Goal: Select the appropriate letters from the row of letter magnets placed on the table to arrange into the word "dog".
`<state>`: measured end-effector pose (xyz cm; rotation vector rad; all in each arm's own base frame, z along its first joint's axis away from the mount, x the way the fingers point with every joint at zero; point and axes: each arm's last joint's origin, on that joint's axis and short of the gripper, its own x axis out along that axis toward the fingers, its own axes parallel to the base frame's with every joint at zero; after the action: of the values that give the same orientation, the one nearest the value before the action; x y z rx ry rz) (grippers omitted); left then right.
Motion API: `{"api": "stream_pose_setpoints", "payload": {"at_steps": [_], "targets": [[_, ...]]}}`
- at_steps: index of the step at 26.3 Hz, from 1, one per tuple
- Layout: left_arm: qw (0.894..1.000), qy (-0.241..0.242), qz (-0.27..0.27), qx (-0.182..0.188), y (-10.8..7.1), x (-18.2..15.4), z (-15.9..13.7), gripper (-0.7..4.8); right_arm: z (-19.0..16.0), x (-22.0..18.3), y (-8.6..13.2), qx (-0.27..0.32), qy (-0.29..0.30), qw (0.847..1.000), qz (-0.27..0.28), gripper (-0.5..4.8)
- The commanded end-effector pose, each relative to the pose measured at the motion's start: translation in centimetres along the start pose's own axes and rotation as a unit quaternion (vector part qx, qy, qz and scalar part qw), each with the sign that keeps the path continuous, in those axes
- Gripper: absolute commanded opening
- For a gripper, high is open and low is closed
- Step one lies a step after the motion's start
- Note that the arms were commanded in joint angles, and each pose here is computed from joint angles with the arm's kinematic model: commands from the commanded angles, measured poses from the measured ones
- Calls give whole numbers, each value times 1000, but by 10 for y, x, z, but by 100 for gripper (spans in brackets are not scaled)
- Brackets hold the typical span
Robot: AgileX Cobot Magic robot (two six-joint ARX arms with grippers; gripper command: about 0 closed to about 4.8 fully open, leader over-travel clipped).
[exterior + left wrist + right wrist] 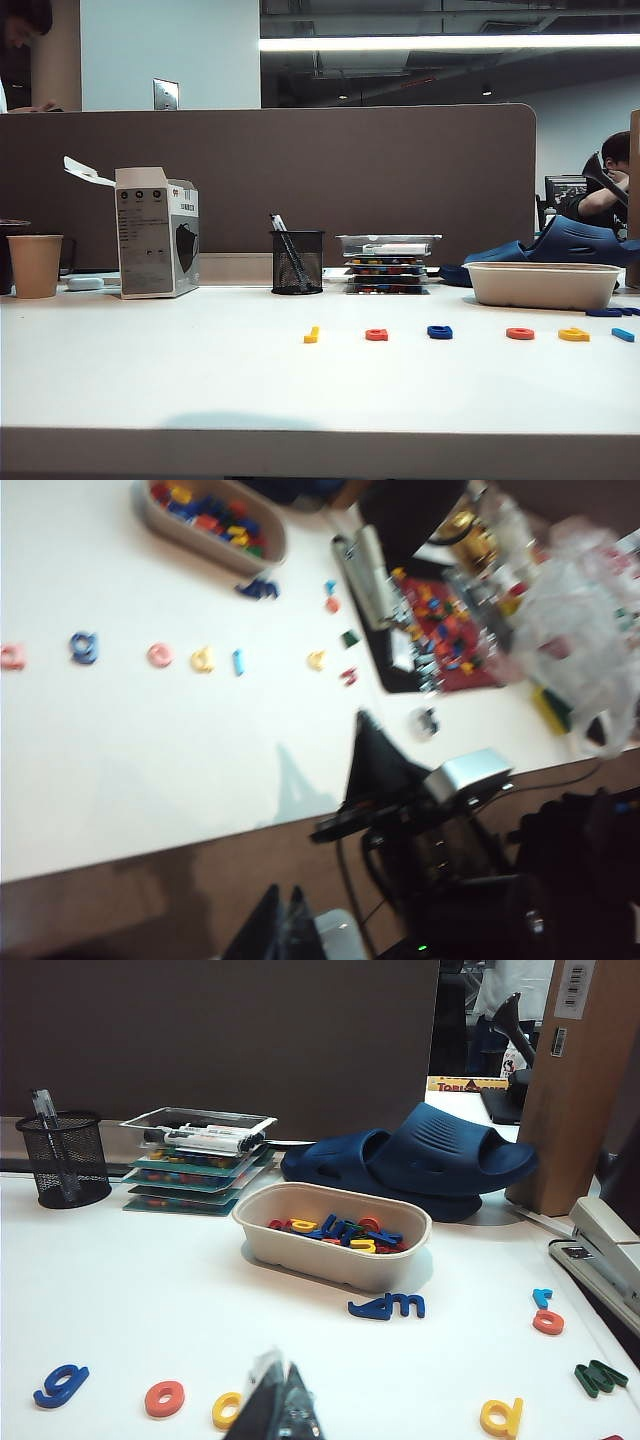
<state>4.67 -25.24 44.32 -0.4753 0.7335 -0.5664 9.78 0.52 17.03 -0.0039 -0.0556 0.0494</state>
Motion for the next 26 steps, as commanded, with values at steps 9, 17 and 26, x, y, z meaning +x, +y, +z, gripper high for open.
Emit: {"api": "stream_pose_setpoints", "payload": {"at_steps": [9,17,26], "targets": [[993,-3,118,7,21,1,-5,-5,0,-1,0,-1,-9,1000,-2,-8],[987,-19,155,32,28,-1,-6,-5,0,-1,0,-1,-9,1000,-1,-8],[986,-32,159,34,28,-1,-5,-5,0,-1,0,-1,-9,1000,-1,-8]]}}
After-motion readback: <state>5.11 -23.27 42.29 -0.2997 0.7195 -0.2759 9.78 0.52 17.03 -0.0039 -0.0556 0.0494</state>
